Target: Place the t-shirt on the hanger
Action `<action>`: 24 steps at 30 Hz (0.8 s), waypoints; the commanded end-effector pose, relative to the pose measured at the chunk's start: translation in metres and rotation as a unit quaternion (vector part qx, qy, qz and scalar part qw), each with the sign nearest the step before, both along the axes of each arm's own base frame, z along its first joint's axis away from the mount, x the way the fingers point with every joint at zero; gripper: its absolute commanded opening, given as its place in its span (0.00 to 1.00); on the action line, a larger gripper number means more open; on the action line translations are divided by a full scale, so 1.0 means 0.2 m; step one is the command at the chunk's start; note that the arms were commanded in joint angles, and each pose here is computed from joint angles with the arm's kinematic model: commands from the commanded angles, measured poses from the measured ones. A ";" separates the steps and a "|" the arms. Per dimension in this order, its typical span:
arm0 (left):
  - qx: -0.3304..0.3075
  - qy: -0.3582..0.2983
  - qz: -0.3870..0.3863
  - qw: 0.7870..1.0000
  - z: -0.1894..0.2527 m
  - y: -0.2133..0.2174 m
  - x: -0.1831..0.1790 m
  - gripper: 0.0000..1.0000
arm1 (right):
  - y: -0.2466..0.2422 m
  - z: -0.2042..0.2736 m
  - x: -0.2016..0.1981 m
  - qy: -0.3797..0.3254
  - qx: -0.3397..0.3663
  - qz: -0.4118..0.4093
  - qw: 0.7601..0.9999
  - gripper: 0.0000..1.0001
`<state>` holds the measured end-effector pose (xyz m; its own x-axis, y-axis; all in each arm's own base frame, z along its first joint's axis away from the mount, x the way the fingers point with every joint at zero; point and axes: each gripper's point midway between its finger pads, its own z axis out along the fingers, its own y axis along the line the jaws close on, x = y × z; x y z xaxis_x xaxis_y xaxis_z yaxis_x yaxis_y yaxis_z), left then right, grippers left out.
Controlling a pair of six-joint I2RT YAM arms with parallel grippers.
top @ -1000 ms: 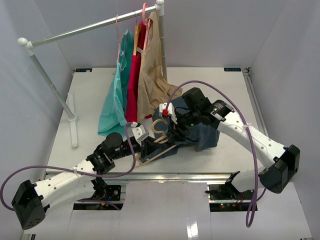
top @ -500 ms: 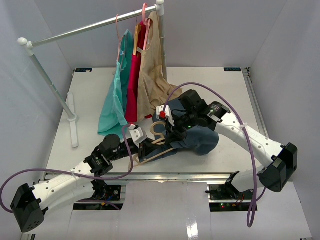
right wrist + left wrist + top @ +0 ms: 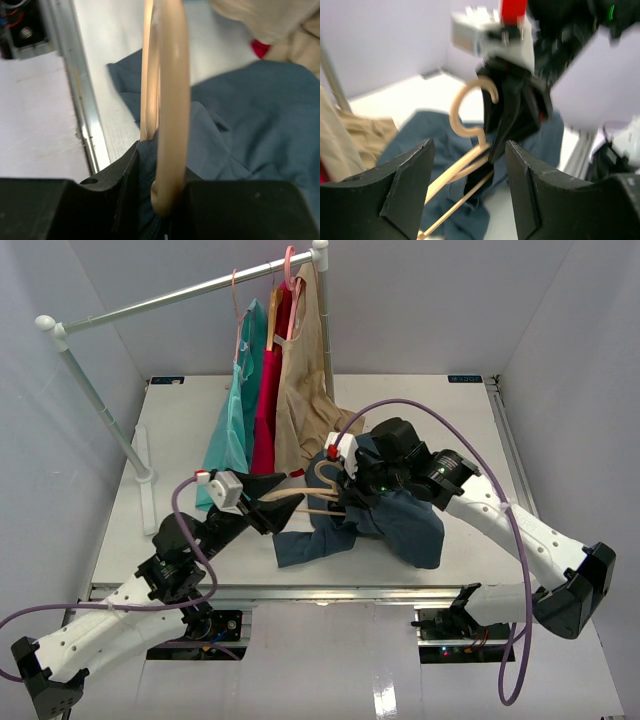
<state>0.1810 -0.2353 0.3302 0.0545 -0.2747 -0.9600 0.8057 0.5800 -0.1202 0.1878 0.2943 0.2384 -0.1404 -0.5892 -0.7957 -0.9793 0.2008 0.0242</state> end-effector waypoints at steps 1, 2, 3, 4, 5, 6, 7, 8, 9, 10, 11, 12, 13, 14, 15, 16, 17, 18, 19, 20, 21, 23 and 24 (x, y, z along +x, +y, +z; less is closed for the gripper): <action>-0.051 0.038 0.063 0.996 0.15 0.14 0.03 0.69 | -0.11 0.28 0.16 -0.072 0.049 -0.132 0.987 0.08; -0.048 0.047 0.063 0.996 0.13 0.14 0.03 0.69 | -0.11 0.30 0.16 -0.071 0.056 -0.138 0.986 0.08; -0.054 0.058 0.058 0.995 0.13 0.14 0.02 0.69 | -0.13 0.34 0.16 -0.074 0.065 -0.150 0.984 0.08; -0.059 0.069 0.053 0.995 0.12 0.15 0.01 0.68 | -0.15 0.37 0.16 -0.078 0.074 -0.163 0.981 0.08; -0.055 0.082 0.046 0.994 0.08 0.13 0.00 0.68 | -0.16 0.40 0.16 -0.081 0.085 -0.169 0.979 0.08; -0.054 0.092 0.041 0.993 0.06 0.12 -0.01 0.68 | -0.16 0.43 0.15 -0.083 0.094 -0.173 0.977 0.08; -0.053 0.100 0.032 0.993 0.03 0.10 -0.01 0.68 | -0.16 0.45 0.14 -0.083 0.105 -0.174 0.976 0.08; -0.051 0.110 0.023 0.992 -0.01 0.07 -0.01 0.68 | -0.17 0.48 0.13 -0.084 0.118 -0.174 0.974 0.08; -0.043 0.120 0.013 0.992 -0.08 0.04 -0.01 0.68 | -0.17 0.53 0.11 -0.090 0.133 -0.173 0.972 0.08; -0.049 0.125 0.002 0.991 -0.10 0.01 -0.01 0.68 | -0.17 0.54 0.10 -0.087 0.143 -0.169 0.971 0.08; -0.053 0.129 -0.009 0.990 -0.12 -0.02 -0.01 0.67 | -0.17 0.56 0.08 -0.085 0.152 -0.166 0.971 0.08; -0.046 0.134 -0.025 0.990 -0.16 -0.06 -0.01 0.67 | -0.17 0.57 0.06 -0.084 0.162 -0.159 0.970 0.08; -0.039 0.140 -0.035 0.989 -0.20 -0.10 -0.01 0.66 | -0.17 0.59 0.04 -0.085 0.173 -0.156 0.969 0.08; -0.032 0.147 -0.041 0.988 -0.25 -0.13 0.00 0.65 | -0.18 0.61 0.03 -0.087 0.184 -0.155 0.967 0.08; -0.026 0.153 -0.046 0.987 -0.29 -0.16 0.01 0.65 | -0.18 0.63 0.02 -0.088 0.196 -0.155 0.964 0.08; -0.030 0.152 -0.052 0.987 -0.30 -0.18 0.01 0.64 | -0.18 0.63 0.01 -0.084 0.203 -0.154 0.963 0.08; -0.034 0.150 -0.058 0.986 -0.31 -0.19 0.01 0.64 | -0.17 0.63 0.00 -0.081 0.211 -0.153 0.962 0.08; -0.039 0.148 -0.063 0.986 -0.32 -0.21 0.02 0.64 | -0.17 0.66 -0.01 -0.083 0.223 -0.148 0.960 0.08; -0.042 0.150 -0.065 0.986 -0.32 -0.22 0.02 0.64 | -0.18 0.66 -0.02 -0.084 0.229 -0.147 0.958 0.08; -0.044 0.152 -0.067 0.985 -0.32 -0.23 0.02 0.63 | -0.18 0.65 -0.02 -0.085 0.234 -0.148 0.957 0.08; -0.047 0.155 -0.069 0.984 -0.33 -0.24 0.03 0.63 | -0.18 0.65 -0.03 -0.085 0.239 -0.149 0.956 0.08; -0.041 0.164 -0.067 0.983 -0.36 -0.27 0.05 0.63 | -0.18 0.65 -0.04 -0.076 0.253 -0.153 0.952 0.08; -0.038 0.168 -0.067 0.983 -0.37 -0.28 0.06 0.62 | -0.18 0.65 -0.04 -0.075 0.257 -0.153 0.951 0.08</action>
